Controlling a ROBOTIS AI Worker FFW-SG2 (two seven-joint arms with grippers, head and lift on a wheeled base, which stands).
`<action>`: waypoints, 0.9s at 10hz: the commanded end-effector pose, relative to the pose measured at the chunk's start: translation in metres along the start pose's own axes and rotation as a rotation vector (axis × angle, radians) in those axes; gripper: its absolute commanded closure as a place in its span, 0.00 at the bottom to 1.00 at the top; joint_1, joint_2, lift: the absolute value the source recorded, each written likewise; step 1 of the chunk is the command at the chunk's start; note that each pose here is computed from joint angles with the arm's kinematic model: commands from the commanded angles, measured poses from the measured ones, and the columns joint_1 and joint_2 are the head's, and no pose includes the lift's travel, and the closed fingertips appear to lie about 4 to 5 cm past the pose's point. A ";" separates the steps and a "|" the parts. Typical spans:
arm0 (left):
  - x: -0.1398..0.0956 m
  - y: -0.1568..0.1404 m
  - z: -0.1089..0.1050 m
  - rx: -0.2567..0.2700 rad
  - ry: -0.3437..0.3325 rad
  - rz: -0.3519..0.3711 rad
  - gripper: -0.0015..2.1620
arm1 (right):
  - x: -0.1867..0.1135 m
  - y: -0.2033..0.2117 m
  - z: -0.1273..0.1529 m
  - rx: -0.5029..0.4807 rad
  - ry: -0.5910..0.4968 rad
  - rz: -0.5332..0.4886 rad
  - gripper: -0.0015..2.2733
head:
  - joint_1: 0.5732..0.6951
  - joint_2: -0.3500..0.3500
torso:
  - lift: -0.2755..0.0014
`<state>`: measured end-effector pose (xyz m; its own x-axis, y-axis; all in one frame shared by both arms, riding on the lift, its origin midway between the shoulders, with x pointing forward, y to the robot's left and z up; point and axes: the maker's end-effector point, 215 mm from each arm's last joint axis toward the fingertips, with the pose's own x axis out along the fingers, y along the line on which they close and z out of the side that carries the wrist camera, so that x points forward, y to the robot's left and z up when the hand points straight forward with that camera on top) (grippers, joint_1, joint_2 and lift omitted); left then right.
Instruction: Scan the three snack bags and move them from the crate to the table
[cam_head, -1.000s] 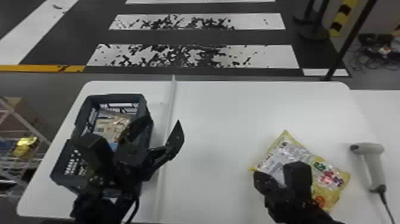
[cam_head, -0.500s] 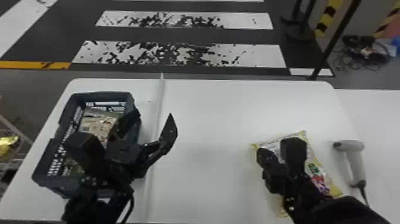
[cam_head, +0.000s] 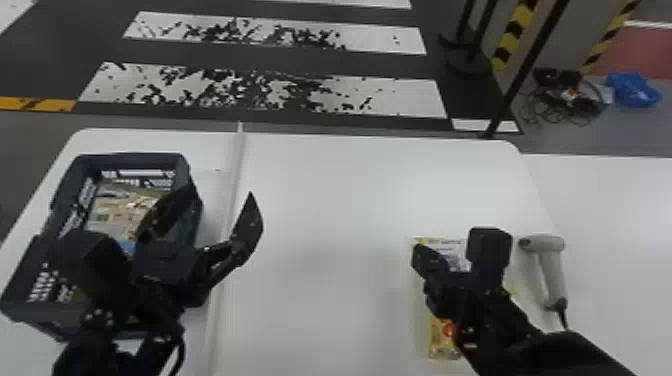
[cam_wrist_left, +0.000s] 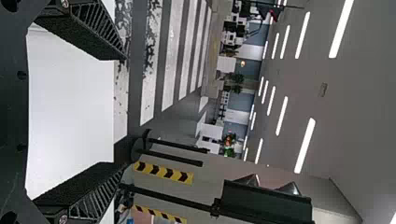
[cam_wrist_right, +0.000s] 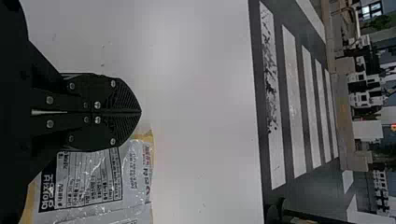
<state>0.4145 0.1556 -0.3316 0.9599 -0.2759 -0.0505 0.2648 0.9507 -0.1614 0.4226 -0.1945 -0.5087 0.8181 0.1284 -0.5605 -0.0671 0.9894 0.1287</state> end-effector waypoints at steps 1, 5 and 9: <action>0.001 -0.004 0.008 0.016 -0.030 0.009 0.03 | -0.037 0.014 0.033 0.003 -0.076 0.027 0.99 | 1.00 0.42 | 0.77; 0.001 -0.006 0.014 0.030 -0.057 0.005 0.03 | -0.064 -0.031 0.020 -0.009 -0.064 -0.056 0.99 | 1.00 0.38 | 0.77; 0.002 -0.002 0.012 0.033 -0.061 0.010 0.03 | -0.058 -0.062 -0.028 -0.015 0.017 -0.114 0.99 | 1.00 0.30 | 0.77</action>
<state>0.4165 0.1543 -0.3186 0.9661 -0.2581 0.0101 0.2573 0.9578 -0.1284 0.3656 -0.2589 -0.5030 0.8127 0.0198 -0.5824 0.0135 0.9985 0.0528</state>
